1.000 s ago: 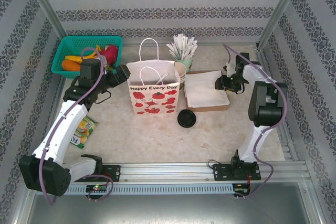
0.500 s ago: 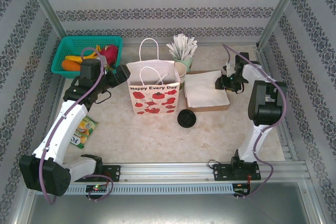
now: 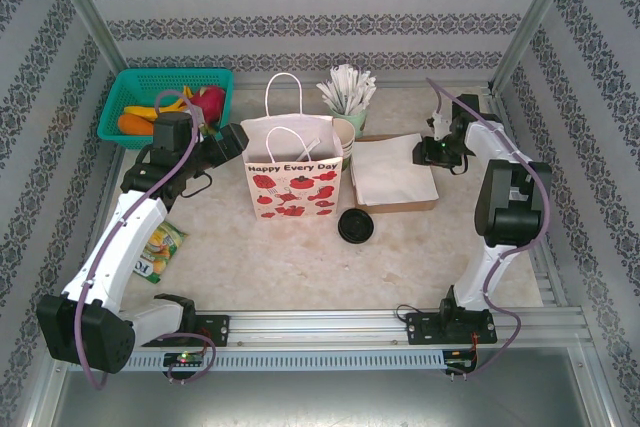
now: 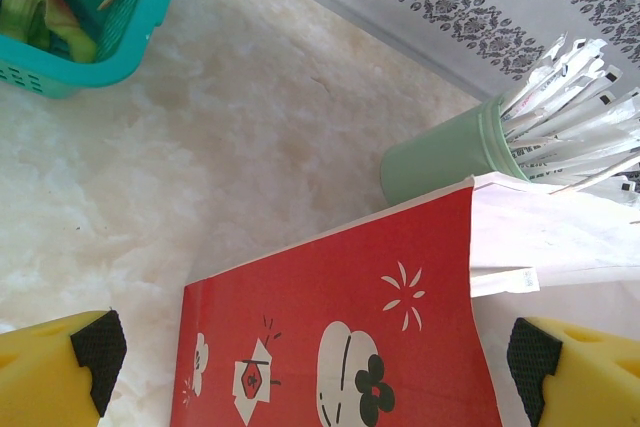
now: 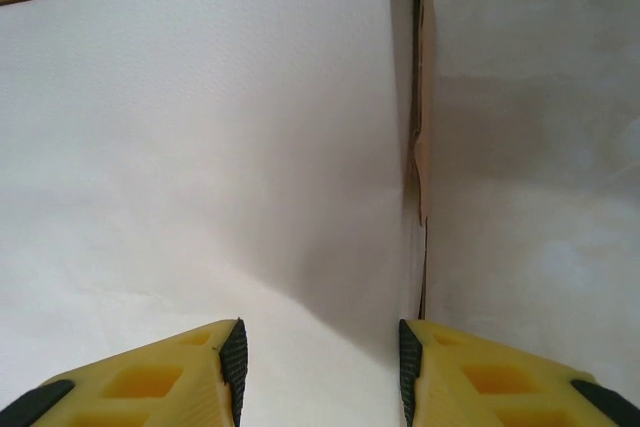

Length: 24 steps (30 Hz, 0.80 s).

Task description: Pack the takeout coffee

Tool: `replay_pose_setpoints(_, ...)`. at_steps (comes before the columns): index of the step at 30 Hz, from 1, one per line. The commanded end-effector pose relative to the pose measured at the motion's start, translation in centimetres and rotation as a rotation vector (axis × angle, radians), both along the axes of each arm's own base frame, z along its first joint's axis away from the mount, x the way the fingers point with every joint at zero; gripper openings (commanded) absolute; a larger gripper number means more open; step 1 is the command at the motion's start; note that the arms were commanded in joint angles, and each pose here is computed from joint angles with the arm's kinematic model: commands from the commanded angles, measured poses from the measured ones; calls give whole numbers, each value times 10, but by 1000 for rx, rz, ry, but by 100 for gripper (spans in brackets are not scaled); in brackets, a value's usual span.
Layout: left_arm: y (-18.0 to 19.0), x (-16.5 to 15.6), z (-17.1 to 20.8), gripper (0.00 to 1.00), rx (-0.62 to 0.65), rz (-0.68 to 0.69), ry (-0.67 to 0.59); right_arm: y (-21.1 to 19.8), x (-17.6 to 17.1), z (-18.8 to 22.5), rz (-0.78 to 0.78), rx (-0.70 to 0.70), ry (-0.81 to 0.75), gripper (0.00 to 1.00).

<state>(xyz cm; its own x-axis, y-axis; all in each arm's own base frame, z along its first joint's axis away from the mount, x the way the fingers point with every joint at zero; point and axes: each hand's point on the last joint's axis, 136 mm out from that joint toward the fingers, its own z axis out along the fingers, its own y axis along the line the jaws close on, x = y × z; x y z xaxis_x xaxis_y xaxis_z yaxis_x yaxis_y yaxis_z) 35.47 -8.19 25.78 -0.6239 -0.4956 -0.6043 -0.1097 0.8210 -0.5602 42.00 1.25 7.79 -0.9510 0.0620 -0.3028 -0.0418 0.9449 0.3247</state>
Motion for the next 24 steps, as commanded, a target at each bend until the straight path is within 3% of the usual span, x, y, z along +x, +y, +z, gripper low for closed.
replay_pose_setpoints(1, -1, 5, 4, 100, -18, -6, -35, 7, -5, 9, 11, 37, -17, 47)
replay_pose_setpoints(6, -1, 4, 4, 100, -16, -7, -34, 12, -7, 6, 17, 60, -4, 40)
replay_pose_setpoints(13, -1, 4, 3, 100, -18, -4, -35, 15, -6, 13, 4, 66, -23, 5)
replay_pose_setpoints(18, -1, 4, 3, 100, -19, -4, -36, 27, -11, 32, -10, 25, -69, 0)
replay_pose_setpoints(24, 0, 5, 2, 100, -18, 0, -36, 47, -20, 48, -11, -141, -129, 0)
